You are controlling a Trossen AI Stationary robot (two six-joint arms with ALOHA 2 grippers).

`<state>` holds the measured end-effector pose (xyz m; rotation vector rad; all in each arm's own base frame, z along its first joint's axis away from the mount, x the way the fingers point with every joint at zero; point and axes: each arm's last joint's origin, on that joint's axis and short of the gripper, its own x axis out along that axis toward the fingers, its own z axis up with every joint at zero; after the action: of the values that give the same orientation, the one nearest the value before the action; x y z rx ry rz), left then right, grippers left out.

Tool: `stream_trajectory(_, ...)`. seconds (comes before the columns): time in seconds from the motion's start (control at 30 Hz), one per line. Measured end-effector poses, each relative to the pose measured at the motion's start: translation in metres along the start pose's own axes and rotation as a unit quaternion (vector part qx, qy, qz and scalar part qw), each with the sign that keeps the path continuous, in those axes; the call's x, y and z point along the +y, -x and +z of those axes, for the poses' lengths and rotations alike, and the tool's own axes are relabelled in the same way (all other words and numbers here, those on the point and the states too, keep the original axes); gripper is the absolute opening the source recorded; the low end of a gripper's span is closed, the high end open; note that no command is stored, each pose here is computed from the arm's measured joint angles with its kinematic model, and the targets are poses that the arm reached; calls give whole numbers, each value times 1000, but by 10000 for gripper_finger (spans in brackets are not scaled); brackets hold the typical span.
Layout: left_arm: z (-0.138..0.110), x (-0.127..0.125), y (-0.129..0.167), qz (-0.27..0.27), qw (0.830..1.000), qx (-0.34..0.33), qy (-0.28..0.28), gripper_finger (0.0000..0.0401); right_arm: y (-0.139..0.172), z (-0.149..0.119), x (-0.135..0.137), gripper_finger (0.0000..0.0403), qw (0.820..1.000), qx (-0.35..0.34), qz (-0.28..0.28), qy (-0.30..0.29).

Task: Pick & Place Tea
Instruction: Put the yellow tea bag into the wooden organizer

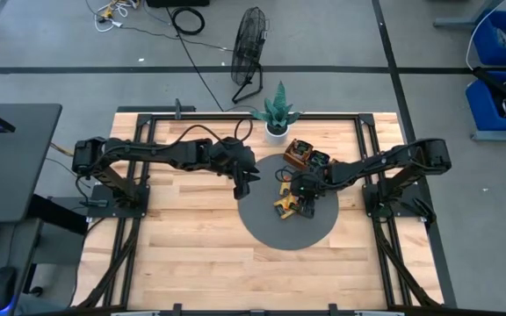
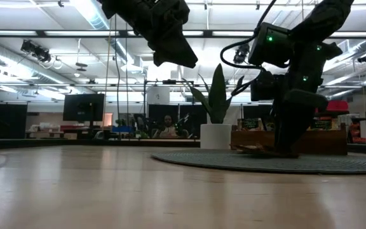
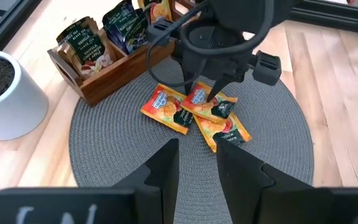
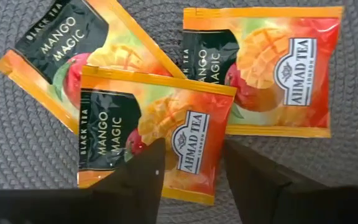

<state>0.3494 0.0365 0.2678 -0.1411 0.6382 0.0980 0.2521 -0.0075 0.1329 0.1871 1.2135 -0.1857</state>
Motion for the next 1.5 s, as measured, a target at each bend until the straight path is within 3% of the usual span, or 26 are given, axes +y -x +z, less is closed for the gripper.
stream_trajectory(0.1,0,0,0,0,1000,0,1,113,0,0,0,139,1000,0,0,5)
stream_trajectory(0.27,0,0,0,0,1000,0,2,113,1,0,0,34,1000,0,-1,9)
stream_trajectory(0.33,0,0,0,0,1000,0,2,113,3,0,0,13,1000,-2,0,9)
stream_trajectory(0.5,0,0,0,0,1000,0,2,113,12,5,0,9,1000,5,-20,10)
stream_trajectory(0.83,0,0,0,1,1000,-1,2,113,56,39,4,2,998,-55,-39,-8)
stream_trajectory(1.0,2,2,3,37,999,-9,14,113,94,46,1,1,987,-119,-83,-70)
stream_trajectory(1.1,7,3,8,68,997,-37,15,113,116,45,-3,1,967,-185,-102,-141)
stream_trajectory(1.23,22,4,17,93,989,-111,22,112,144,47,-8,0,918,-293,-123,-237)
stream_trajectory(1.43,44,1,27,74,970,-227,54,113,174,60,-10,0,833,-444,-131,-305)
stream_trajectory(1.5,48,1,29,70,964,-251,55,112,179,64,-10,0,816,-471,-130,-310)
